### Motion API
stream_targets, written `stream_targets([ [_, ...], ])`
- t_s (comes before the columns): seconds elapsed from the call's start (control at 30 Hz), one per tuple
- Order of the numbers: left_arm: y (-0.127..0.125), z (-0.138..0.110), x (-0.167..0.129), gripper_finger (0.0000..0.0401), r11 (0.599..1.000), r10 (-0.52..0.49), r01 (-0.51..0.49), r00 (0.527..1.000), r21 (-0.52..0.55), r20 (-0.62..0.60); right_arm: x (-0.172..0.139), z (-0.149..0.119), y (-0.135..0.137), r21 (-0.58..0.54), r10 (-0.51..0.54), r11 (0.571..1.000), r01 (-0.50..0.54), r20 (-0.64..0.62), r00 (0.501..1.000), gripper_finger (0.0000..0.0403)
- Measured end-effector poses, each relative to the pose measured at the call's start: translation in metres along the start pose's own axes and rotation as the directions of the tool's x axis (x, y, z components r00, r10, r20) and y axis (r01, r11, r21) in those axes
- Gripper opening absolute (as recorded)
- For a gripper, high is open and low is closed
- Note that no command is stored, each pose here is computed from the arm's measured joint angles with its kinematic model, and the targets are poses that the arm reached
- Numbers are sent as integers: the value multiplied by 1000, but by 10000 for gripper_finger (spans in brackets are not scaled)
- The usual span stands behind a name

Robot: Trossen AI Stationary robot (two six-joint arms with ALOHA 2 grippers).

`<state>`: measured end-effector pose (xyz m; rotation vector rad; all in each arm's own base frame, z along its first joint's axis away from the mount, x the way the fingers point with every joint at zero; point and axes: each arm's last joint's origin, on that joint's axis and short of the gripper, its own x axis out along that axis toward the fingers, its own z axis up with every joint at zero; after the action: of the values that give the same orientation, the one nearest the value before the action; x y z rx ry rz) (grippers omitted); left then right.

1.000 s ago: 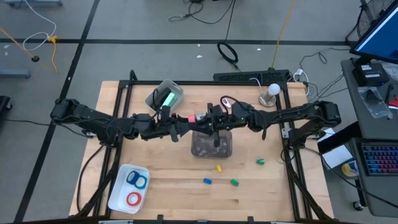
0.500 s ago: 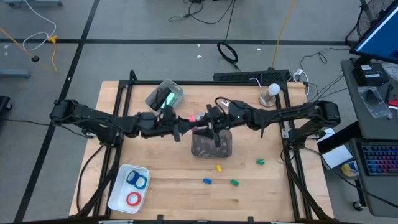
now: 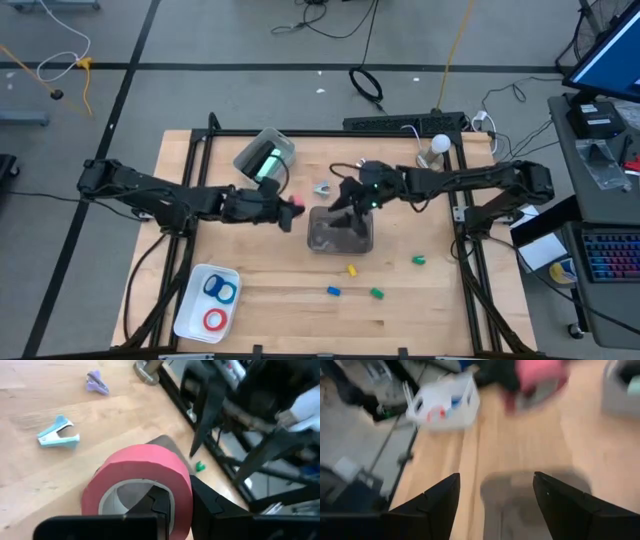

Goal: Pick and place Stapler, Stapler remover, tape
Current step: Put the pink tape into the white bin

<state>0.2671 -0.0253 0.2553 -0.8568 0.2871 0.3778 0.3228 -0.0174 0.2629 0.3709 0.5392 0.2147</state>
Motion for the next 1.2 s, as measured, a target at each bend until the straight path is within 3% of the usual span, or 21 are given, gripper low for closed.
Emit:
stream_targets([
  [0.13, 7, -17, -10, 35, 994, 87, -95, 986, -51, -141, -12, 1, 1, 8, 18, 1000, -18, -17, 1000, 251],
  [0.2, 4, -23, -15, 35, 988, 69, -97, 973, -120, -222, -20, 5, 3, -7, 9, 1000, -9, 4, 1000, 250],
  [0.33, -2, -39, -32, 35, 958, 72, -181, 904, -224, -422, -30, 8, 9, -39, 15, 999, -14, 26, 1000, 247],
  [0.5, -22, -51, -63, 35, 899, 130, -358, 770, -253, -625, -41, 13, 12, -93, -44, 994, 51, 82, 996, 244],
  [0.67, -34, -67, -95, 35, 802, 203, -548, 627, -240, -752, -45, 17, 12, -136, -106, 983, 123, 126, 986, 243],
  [0.87, -36, -113, -121, 35, 652, 246, -746, 378, -136, -893, -45, 17, 10, -137, -131, 979, 149, 130, 983, 242],
  [0.97, -39, -134, -129, 35, 614, 263, -781, 336, -112, -905, -45, 17, 11, -139, -128, 979, 147, 133, 983, 243],
  [1.07, -40, -153, -133, 35, 591, 300, -802, 326, -93, -897, -45, 17, 11, -143, -130, 979, 149, 133, 983, 244],
  [1.2, -38, -174, -133, 35, 598, 343, -798, 340, -75, -876, -45, 18, 10, -149, -131, 977, 151, 136, 982, 241],
])
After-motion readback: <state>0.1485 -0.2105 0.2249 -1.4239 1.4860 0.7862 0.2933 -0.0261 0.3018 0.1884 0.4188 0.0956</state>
